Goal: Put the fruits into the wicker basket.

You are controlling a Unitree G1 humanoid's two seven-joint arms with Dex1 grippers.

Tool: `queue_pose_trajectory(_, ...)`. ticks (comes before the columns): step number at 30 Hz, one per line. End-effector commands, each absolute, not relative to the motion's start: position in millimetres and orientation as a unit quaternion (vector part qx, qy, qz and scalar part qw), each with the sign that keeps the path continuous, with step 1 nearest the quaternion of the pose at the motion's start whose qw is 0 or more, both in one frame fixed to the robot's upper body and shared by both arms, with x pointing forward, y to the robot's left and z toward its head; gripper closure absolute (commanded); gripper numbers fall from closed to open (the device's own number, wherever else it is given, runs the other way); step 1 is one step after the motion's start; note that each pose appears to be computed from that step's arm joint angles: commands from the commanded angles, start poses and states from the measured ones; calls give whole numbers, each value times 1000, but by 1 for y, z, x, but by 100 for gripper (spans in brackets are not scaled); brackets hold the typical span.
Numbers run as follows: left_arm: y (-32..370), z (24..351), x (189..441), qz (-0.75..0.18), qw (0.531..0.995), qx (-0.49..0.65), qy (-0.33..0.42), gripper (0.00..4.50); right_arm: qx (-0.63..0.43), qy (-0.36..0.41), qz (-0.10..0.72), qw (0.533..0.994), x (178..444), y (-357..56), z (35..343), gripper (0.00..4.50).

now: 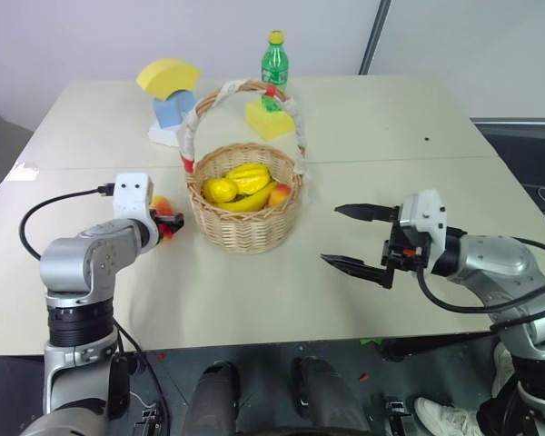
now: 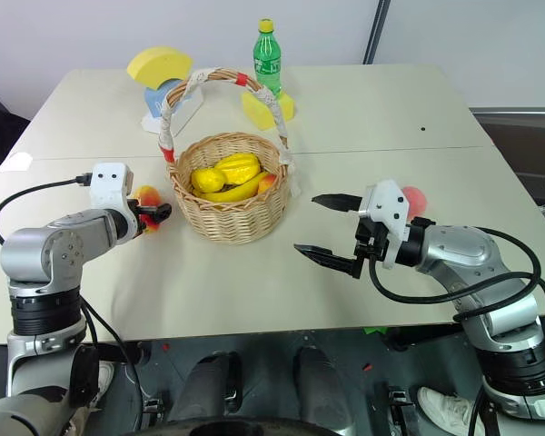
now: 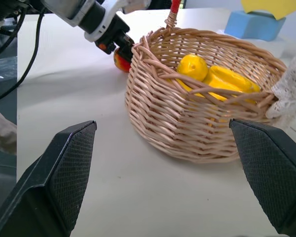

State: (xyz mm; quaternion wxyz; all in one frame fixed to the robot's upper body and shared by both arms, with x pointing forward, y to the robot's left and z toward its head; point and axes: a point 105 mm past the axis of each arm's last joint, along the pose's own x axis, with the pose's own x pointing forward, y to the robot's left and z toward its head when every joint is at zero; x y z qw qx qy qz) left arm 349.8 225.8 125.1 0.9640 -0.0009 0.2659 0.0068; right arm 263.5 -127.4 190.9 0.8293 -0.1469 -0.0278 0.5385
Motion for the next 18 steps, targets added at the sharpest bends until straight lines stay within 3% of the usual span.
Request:
queue_pose_trajectory(1, 239, 139, 352, 37, 970, 26, 237, 232, -160, -54, 542, 823, 260, -122, 203, 0)
queue_pose_trajectory(2, 243, 140, 352, 46, 970, 34, 236, 268, -160, -54, 541, 824, 260, -122, 204, 0)
queue_pose_trajectory(3, 249, 143, 352, 54, 971, 52, 228, 273, -161, -53, 540, 824, 260, -122, 204, 0)
queue_pose_trajectory(6, 276, 169, 348, 47, 985, 56, 155, 273, -163, -48, 537, 826, 261, -125, 204, 0)
queue_pose_trajectory(9, 279, 201, 336, -29, 996, 47, 70, 273, -165, -42, 533, 829, 263, -129, 202, 0)
queue_pose_trajectory(13, 229, 233, 290, -267, 964, -5, -1, 273, -158, -39, 525, 835, 267, -134, 200, 0)
queue_pose_trajectory(16, 186, 228, 263, -392, 919, -12, 31, 273, -158, -39, 520, 838, 270, -136, 197, 0)
queue_pose_trajectory(18, 161, 228, 259, -434, 900, -7, 33, 273, -157, -42, 517, 841, 272, -135, 197, 0)
